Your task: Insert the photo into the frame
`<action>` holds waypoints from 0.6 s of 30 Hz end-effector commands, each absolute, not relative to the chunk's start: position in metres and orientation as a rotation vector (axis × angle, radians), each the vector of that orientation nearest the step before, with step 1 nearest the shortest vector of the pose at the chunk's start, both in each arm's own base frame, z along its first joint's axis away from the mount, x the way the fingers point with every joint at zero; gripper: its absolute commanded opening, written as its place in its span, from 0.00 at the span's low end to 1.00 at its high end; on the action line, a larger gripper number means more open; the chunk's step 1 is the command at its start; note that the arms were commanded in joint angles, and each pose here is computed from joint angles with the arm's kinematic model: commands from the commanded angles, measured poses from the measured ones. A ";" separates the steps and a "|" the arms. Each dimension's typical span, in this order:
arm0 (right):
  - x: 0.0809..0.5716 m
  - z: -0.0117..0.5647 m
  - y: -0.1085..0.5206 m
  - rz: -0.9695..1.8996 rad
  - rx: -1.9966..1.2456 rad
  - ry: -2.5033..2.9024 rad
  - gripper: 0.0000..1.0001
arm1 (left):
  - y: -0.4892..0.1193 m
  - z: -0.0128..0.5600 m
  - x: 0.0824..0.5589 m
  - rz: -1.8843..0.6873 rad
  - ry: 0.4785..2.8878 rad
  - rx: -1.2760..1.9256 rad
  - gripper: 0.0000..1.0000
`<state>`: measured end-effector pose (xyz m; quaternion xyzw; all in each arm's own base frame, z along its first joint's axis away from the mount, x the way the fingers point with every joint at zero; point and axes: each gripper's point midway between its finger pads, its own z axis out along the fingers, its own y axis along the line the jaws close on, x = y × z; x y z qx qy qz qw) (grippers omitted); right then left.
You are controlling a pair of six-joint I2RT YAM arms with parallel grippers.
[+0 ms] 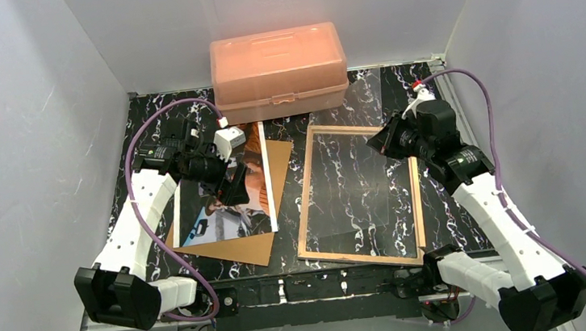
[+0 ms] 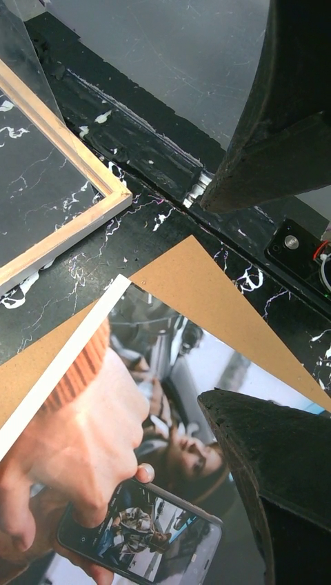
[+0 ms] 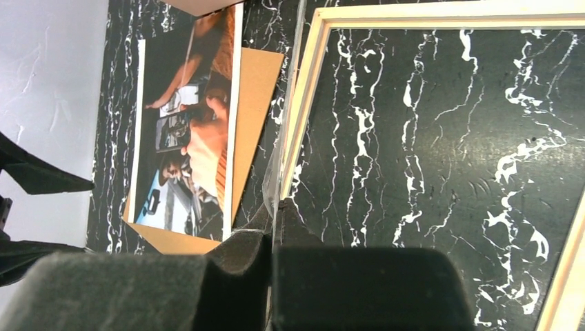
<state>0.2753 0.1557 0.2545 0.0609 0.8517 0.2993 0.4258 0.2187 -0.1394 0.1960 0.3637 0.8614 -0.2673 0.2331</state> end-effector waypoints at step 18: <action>0.279 0.228 0.136 0.792 0.116 2.216 0.01 | -0.138 0.207 0.209 -0.729 2.340 1.024 0.98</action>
